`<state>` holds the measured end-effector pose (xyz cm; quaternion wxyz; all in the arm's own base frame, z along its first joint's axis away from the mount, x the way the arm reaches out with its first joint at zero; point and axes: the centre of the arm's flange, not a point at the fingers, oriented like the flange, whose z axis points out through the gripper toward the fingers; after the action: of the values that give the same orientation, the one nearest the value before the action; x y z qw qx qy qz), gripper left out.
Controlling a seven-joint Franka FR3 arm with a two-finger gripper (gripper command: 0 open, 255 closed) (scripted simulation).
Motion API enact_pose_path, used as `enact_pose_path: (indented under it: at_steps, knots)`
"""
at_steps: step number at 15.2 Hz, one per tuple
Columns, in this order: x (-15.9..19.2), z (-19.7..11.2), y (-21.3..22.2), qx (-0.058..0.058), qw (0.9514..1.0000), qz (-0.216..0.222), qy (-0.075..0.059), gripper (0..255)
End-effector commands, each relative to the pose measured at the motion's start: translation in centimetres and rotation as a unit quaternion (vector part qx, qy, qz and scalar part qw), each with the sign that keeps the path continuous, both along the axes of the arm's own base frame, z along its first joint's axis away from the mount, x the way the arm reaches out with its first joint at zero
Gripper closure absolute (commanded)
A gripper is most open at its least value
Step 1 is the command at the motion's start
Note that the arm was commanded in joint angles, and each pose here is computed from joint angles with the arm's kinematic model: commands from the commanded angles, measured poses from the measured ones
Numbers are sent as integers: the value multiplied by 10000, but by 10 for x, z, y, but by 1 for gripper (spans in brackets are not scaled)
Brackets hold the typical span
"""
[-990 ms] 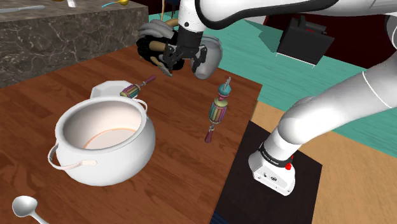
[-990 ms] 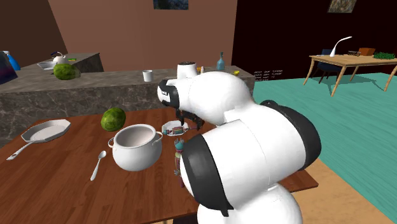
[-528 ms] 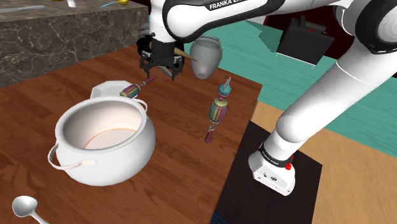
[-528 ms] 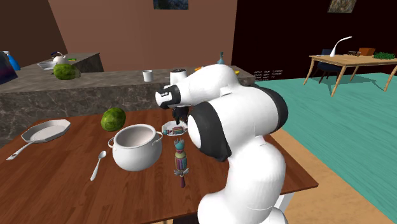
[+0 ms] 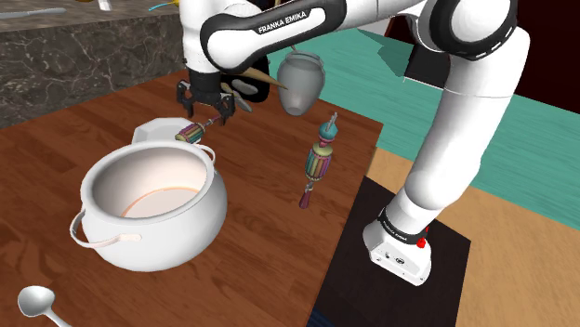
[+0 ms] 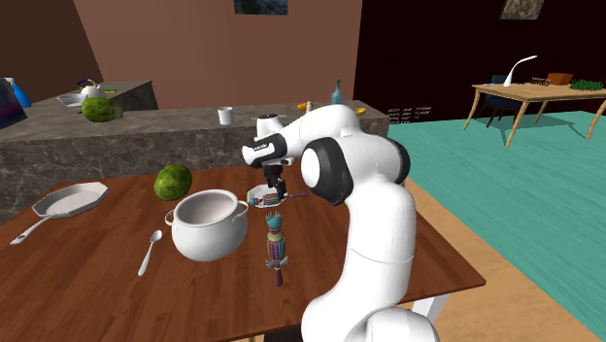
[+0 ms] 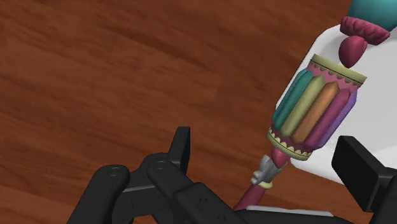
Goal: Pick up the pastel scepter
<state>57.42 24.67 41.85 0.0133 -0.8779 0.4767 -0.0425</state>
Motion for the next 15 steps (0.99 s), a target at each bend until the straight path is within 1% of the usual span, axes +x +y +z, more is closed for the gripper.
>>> enact_pose_path:
  at_steps: [1, 4, 5, 12, 14, 15]
  knots:
    - [24, -14, 1, 24, 9992, -397, 16, 0]
    - [59, -35, 3, 70, 9955, -942, 42, 0]
    - [64, -37, 3, 77, 9948, -1016, 45, 0]
    - [64, -77, 3, 77, 9948, -1016, 45, 0]
    - [64, -77, 3, 77, 9948, -1016, 45, 0]
    - [64, -77, 2, 77, 9948, -1016, 45, 255]
